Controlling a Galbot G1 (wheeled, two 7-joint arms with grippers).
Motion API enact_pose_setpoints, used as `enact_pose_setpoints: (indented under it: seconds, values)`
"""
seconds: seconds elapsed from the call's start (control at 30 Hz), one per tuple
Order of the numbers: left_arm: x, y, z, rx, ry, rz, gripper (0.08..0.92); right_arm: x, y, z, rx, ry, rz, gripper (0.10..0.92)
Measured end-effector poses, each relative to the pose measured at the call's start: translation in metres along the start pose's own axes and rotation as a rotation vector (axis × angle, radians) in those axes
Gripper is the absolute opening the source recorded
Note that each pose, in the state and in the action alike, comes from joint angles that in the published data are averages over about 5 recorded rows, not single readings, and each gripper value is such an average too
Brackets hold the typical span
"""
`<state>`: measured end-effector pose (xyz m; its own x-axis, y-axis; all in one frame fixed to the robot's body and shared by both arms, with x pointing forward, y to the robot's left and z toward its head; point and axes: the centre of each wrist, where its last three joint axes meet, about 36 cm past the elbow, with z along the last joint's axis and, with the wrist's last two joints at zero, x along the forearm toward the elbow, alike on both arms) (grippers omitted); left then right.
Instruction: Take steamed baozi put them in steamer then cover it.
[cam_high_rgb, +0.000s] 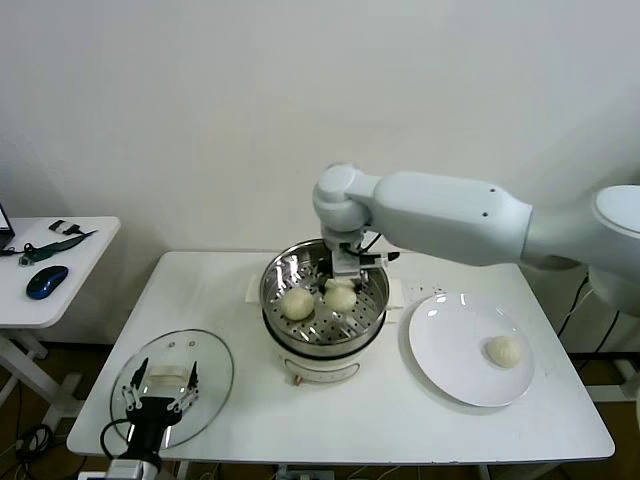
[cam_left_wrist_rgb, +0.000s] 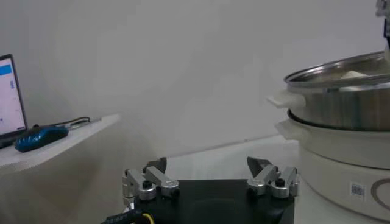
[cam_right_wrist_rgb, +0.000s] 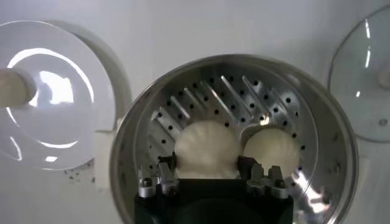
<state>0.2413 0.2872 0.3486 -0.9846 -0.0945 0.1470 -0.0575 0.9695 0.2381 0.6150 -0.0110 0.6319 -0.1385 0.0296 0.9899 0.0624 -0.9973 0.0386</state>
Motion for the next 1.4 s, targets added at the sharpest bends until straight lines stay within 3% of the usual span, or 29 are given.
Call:
enact_pose_setpoints:
  seconds: [0.37,0.47,0.63,0.87,1.13,1.4]
  values:
    - [0.002,-0.001,0.008,0.003,0.016,0.005,0.823,-0.031,-0.016,-0.019,0.058,-0.040,-0.011,0.686]
    - [0.002,-0.002,0.007,0.006,0.018,0.008,0.823,-0.033,-0.018,-0.020,0.064,-0.039,-0.010,0.742]
    - [0.001,-0.004,0.005,0.010,0.014,0.008,0.823,-0.031,-0.019,-0.021,0.068,-0.033,-0.002,0.817]
    - [0.002,-0.003,0.007,0.008,0.019,0.008,0.823,-0.013,-0.008,-0.012,0.037,-0.004,0.027,0.823]
    - [0.002,-0.005,0.004,0.003,0.011,0.016,0.823,0.029,0.047,0.014,-0.126,0.076,0.087,0.823]
    - [0.003,-0.010,0.002,0.004,0.003,0.028,0.823,0.052,0.143,0.022,-0.559,0.117,0.162,0.823]
